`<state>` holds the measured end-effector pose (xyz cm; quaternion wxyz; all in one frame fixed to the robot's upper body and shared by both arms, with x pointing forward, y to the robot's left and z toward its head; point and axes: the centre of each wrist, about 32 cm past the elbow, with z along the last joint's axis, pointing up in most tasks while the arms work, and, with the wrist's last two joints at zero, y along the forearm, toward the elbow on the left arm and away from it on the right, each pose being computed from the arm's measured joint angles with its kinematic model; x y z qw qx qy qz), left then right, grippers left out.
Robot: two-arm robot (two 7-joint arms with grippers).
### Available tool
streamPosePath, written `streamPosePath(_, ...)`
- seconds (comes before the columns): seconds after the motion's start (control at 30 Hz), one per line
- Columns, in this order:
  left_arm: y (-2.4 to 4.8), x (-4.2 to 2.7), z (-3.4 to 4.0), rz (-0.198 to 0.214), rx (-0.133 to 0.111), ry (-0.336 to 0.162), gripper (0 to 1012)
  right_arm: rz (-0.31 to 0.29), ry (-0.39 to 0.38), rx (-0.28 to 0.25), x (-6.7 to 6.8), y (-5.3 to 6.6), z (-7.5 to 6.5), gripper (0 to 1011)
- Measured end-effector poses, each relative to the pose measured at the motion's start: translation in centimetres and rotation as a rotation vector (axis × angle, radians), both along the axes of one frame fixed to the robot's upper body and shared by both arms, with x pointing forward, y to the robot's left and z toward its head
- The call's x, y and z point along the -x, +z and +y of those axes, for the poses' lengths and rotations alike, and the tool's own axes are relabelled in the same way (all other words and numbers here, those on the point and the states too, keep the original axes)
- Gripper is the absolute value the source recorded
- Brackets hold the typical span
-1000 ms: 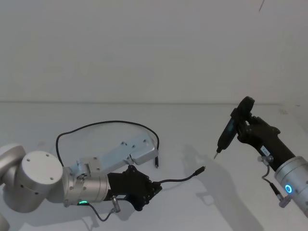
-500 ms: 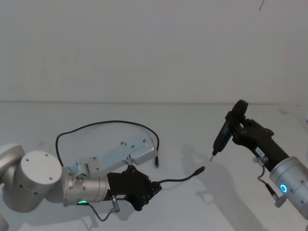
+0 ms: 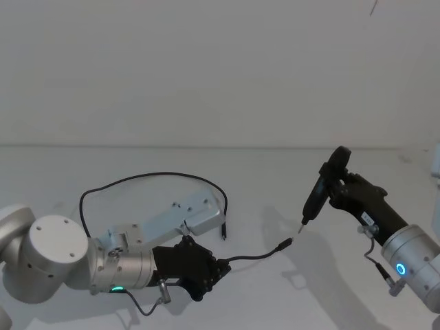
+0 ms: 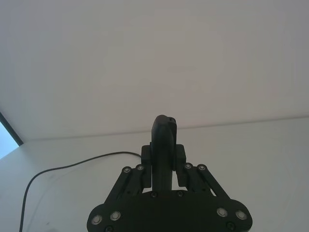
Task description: Pick up the data cable with the one hand.
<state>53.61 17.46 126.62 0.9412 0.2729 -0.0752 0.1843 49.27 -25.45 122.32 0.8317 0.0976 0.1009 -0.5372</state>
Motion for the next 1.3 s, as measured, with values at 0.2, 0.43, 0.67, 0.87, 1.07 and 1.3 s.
streamPosePath(0.2, 0.0, 0.0, 0.02, 0.0, 0.0, 0.0, 32, 0.009, 0.003, -0.002, -0.23, -0.22, 0.07, 279)
streamPosePath(0.43, 0.0, 0.0, 0.02, 0.0, 0.0, 0.0, 32, 0.018, 0.006, -0.006, -0.41, -0.38, 0.12, 279)
streamPosePath(0.67, -0.01, 0.0, 0.02, 0.0, 0.0, 0.0, 32, 0.028, 0.007, -0.008, -0.51, -0.5, 0.1, 279)
streamPosePath(0.87, -0.01, 0.0, 0.02, 0.0, 0.0, 0.0, 32, 0.033, 0.006, -0.009, -0.6, -0.59, 0.09, 279)
streamPosePath(1.07, -0.01, 0.0, 0.02, 0.0, 0.0, 0.0, 32, 0.038, 0.006, -0.011, -0.71, -0.71, 0.07, 279)
streamPosePath(1.3, -0.01, 0.0, 0.02, 0.0, 0.0, 0.0, 32, 0.04, 0.01, -0.015, -0.78, -0.79, 0.14, 279)
